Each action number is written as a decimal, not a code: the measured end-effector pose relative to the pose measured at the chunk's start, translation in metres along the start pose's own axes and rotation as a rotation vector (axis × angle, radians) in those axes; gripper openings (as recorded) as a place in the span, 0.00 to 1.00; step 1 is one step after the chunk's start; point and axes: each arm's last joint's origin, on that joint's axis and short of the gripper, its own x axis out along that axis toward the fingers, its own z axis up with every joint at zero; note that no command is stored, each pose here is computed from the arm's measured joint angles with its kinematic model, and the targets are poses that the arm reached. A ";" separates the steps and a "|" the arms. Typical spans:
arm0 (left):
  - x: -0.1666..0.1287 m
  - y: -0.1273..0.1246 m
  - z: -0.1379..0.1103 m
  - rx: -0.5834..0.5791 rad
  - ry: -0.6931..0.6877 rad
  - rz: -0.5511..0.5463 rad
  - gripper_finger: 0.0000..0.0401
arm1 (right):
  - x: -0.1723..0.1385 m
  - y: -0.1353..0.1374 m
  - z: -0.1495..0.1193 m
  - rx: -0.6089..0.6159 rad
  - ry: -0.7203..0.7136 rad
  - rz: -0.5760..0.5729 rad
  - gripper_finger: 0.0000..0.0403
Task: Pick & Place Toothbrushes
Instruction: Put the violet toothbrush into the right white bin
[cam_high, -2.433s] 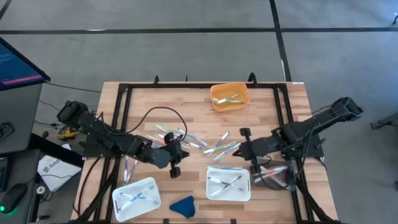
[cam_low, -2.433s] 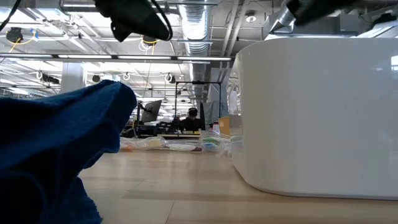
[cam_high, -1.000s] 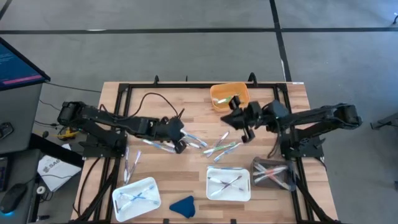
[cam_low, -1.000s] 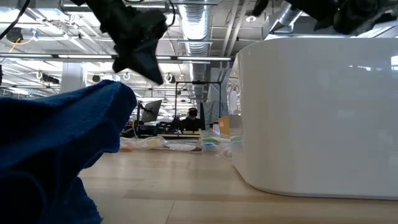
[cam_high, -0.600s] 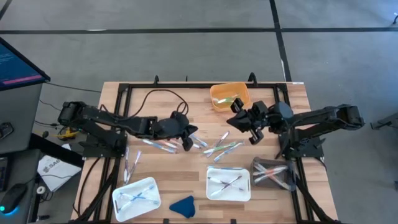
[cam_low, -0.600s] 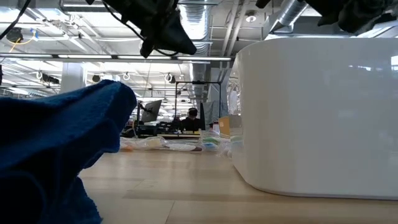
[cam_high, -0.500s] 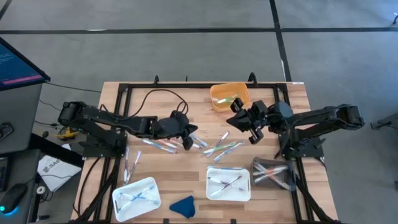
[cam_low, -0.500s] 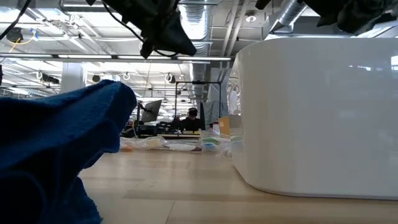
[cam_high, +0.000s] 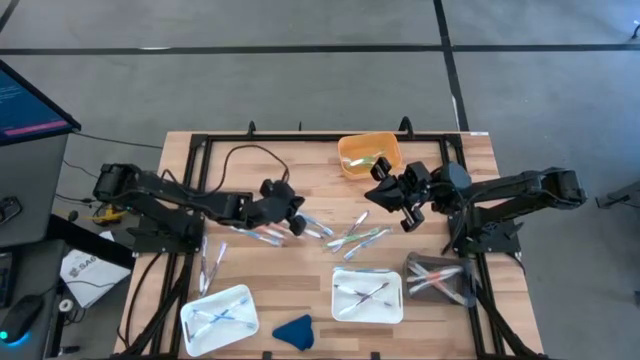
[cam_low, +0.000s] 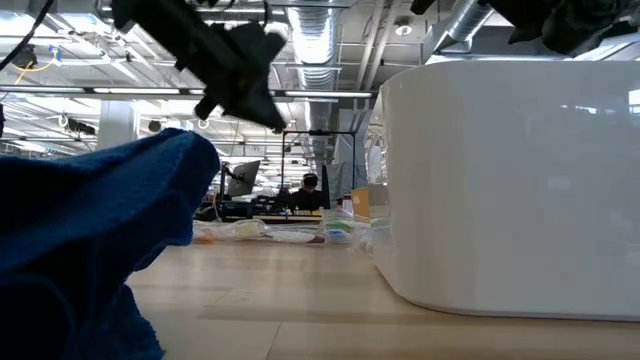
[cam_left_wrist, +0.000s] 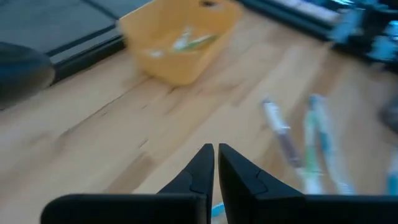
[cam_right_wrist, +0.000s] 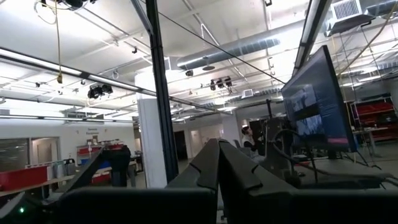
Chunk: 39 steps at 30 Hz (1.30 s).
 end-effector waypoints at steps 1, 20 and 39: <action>0.001 0.003 -0.005 -0.017 0.006 0.021 0.04 | 0.000 0.000 0.000 0.000 0.000 0.000 0.00; 0.008 0.023 -0.044 0.161 0.161 -0.032 0.04 | -0.003 -0.002 0.002 0.011 0.047 0.113 0.00; 0.041 0.018 -0.079 0.516 0.320 -0.156 0.04 | 0.012 -0.009 0.002 0.097 0.333 0.243 0.00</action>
